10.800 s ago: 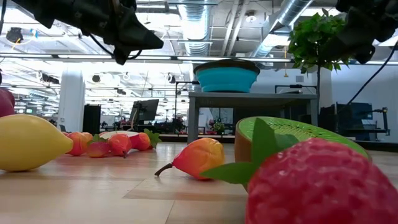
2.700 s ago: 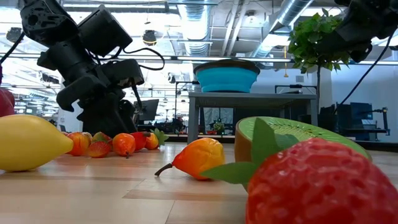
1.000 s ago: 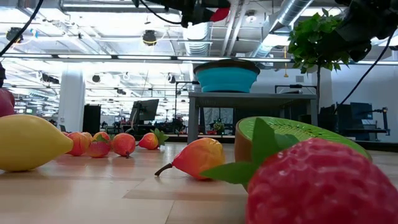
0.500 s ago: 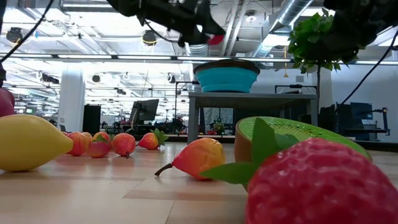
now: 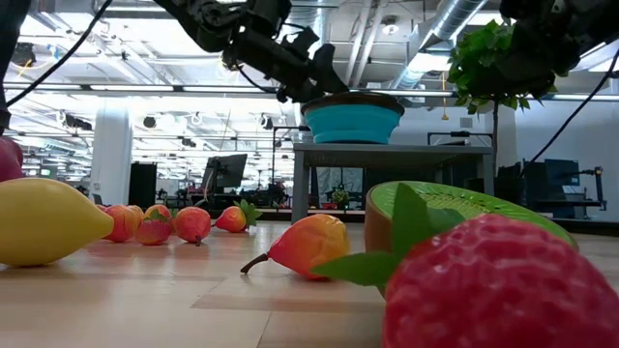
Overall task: Pick & Place Fruit
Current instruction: Put the apple into the strainer bowl, then put the yellow pear into the strainer bowl
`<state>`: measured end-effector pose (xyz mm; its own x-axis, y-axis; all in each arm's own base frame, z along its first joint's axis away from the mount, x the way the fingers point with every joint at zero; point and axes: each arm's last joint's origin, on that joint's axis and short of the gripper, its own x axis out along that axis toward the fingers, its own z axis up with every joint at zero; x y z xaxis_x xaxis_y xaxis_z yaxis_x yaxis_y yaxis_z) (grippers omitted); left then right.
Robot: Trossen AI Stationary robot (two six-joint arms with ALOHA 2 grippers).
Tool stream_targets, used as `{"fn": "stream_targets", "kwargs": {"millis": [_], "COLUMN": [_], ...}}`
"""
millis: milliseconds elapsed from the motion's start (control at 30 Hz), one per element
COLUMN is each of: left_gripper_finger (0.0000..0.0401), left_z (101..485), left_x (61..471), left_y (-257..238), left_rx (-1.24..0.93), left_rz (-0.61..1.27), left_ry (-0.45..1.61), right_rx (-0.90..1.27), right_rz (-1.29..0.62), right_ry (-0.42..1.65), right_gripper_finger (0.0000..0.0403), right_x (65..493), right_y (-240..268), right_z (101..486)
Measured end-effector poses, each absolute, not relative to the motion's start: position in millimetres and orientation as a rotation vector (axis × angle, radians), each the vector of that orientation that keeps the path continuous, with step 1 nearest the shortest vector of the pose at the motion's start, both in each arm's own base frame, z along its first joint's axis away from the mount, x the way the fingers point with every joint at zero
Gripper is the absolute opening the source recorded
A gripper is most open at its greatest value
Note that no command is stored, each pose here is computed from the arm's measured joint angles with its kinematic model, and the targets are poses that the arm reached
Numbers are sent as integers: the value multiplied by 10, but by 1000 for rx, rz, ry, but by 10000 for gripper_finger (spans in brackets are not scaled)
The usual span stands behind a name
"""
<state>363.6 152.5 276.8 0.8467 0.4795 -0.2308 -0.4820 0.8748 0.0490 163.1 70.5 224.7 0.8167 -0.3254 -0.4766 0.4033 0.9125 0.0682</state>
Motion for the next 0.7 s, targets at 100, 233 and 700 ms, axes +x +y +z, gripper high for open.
{"fn": "stream_targets", "kwargs": {"millis": [100, 233, 700], "left_gripper_finger": [301, 319, 279], "left_z": [2781, 2781, 3191], "left_x": [3632, 3632, 3443], "left_y": [1523, 1524, 1181], "left_rx": [-10, -9, -51], "left_rz": [511, 512, 366], "left_ry": [234, 235, 186], "right_rx": [168, 166, 158], "right_rz": [-390, -391, -348], "right_ry": [477, 479, 483], "right_gripper_finger": [0, 0, 0], "right_x": [1630, 1629, 1599], "right_y": [705, 704, 771], "right_z": [2247, 2245, 2245]}}
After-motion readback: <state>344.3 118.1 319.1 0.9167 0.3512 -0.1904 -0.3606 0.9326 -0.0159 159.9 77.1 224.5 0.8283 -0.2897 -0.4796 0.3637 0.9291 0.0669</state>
